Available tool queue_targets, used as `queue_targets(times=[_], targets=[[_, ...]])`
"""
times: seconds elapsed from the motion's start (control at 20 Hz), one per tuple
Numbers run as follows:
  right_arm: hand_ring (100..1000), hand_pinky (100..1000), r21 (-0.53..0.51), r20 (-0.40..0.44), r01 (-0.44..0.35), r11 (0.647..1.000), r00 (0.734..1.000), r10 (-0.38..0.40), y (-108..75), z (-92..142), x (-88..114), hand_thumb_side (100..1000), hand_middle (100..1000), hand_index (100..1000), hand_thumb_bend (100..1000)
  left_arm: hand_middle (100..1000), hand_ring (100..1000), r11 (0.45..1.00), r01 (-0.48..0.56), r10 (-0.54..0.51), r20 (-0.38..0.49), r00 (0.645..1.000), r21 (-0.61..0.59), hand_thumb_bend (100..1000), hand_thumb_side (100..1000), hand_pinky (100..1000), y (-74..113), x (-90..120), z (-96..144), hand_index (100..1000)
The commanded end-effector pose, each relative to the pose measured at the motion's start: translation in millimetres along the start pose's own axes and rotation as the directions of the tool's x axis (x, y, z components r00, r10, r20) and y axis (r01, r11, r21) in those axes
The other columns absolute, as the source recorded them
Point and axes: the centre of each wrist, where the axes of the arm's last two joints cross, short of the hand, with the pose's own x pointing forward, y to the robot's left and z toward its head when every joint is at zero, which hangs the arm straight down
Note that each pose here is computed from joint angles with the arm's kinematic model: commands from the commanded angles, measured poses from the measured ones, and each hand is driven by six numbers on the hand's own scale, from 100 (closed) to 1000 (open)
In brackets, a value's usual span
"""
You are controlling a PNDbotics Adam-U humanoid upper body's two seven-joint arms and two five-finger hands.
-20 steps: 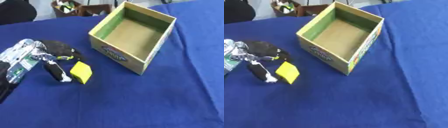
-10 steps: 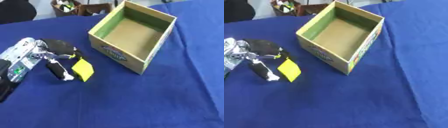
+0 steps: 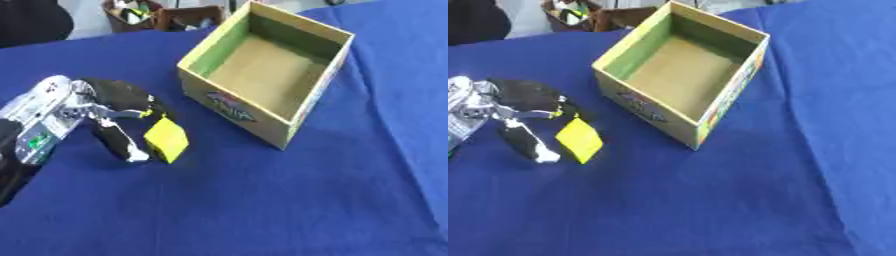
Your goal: Pick up objects on the table and place them in the box.
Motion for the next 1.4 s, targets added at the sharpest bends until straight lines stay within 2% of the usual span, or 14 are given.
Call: queue_targets(times=[0.05,0.25,0.75,1.1,1.4], targets=[[635,514,0.001,0.026,-0.007,1.0,1.0,0.007,-3.2,-5,5,594,612,765,100,969,857,0.973,0.183,-0.172,0.085,0.981,-0.141,309,607,711,12.3,-1,10,1000],[635,515,0.006,0.025,-0.008,1.0,1.0,0.008,-3.2,-4,5,595,611,764,100,948,850,0.964,0.245,-0.236,0.09,0.968,-0.108,289,565,707,25.5,6,18,1000],[636,517,0.011,0.02,-0.009,1.0,1.0,0.009,-3.3,-4,5,595,611,764,100,911,834,0.961,0.269,-0.263,0.102,0.96,-0.059,262,531,686,38.0,13,27,977],[637,518,0.005,0.018,-0.01,1.0,1.0,0.01,-3.7,-4,5,595,611,765,100,898,824,0.956,0.28,-0.268,0.123,0.956,-0.093,253,528,671,30.6,15,22,948],[637,519,-0.002,0.017,-0.009,1.0,1.0,0.009,-3.7,-5,5,593,611,765,100,833,805,0.956,0.264,-0.248,0.123,0.961,-0.132,239,535,651,21.5,10,14,926]])
